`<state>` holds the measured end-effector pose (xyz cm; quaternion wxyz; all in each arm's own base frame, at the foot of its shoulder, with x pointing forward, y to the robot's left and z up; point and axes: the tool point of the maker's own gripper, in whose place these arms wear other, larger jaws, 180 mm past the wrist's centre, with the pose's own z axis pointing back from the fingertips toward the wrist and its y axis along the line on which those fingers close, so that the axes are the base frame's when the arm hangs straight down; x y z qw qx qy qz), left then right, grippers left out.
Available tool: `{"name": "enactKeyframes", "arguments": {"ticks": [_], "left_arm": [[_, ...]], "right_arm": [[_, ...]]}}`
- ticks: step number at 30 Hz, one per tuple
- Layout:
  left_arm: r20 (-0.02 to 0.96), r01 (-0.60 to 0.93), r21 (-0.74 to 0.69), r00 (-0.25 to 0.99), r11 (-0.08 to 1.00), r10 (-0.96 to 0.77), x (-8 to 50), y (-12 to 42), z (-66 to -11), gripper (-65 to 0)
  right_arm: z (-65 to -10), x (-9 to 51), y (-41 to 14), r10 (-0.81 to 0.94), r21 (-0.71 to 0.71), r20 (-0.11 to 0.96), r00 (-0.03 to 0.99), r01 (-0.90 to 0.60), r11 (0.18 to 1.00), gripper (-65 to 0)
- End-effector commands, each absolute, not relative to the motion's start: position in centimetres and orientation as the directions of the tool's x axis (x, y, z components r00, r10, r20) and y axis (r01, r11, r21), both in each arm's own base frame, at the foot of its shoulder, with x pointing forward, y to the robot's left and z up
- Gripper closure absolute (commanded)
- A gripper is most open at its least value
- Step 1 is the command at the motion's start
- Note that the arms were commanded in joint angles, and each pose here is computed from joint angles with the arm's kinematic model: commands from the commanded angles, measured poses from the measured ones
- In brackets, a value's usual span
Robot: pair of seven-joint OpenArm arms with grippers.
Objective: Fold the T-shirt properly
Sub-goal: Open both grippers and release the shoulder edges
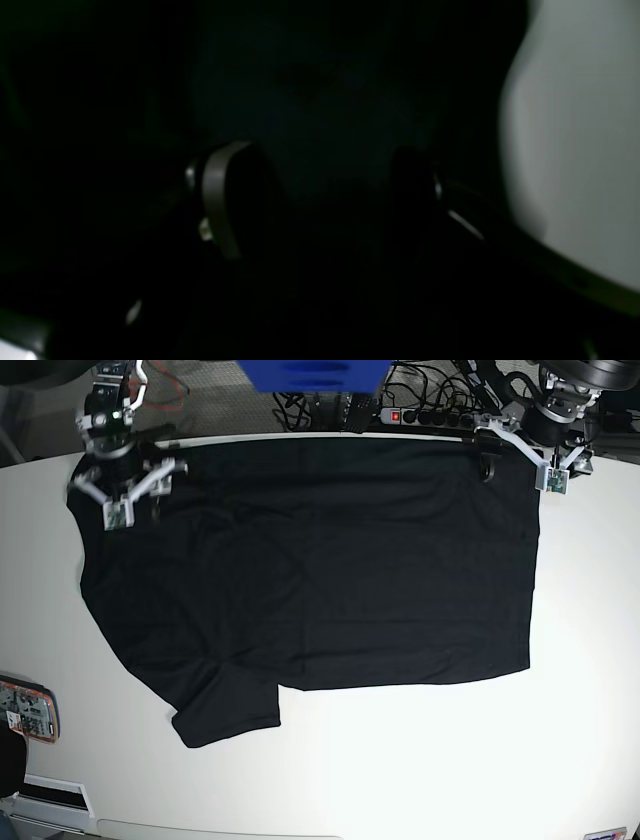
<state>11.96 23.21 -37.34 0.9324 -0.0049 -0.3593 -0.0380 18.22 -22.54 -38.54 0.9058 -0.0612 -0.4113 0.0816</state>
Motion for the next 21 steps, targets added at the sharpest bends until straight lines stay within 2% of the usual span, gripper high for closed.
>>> {"name": "enactKeyframes", "arguments": {"ticks": [1, 9, 12, 17, 21], "left_arm": [[0.698, 0.082, 0.024, 0.712, 0.996, -0.075, 12.6, 23.2, -36.5, -65.0], [0.720, 0.087, 0.037, 0.689, 0.996, -0.087, 13.7, 23.4, -36.0, -65.0], [0.762, 0.071, 0.061, 0.641, 0.996, -0.093, 16.2, 24.2, -35.1, -65.0], [0.806, 0.073, 0.196, 0.557, 0.978, -0.203, 20.4, 27.0, -32.2, -65.0], [0.766, 0.087, 0.263, 0.587, 0.961, -0.263, 23.2, 28.7, -30.9, -65.0]], "right_arm": [[-37.8, 18.3, -22.7, 0.204, -0.187, 0.748, 0.632, -0.095, 0.978, -40.1], [-37.3, 18.5, -22.6, 0.208, -0.191, 0.756, 0.621, -0.096, 0.977, -40.2], [-36.9, 18.7, -22.4, 0.213, -0.193, 0.763, 0.611, -0.100, 0.976, -40.2], [-36.2, 19.3, -22.0, 0.220, -0.194, 0.779, 0.587, -0.108, 0.975, -40.1], [-35.8, 20.4, -19.9, 0.225, -0.169, 0.799, 0.557, -0.151, 0.974, -40.1]]}}
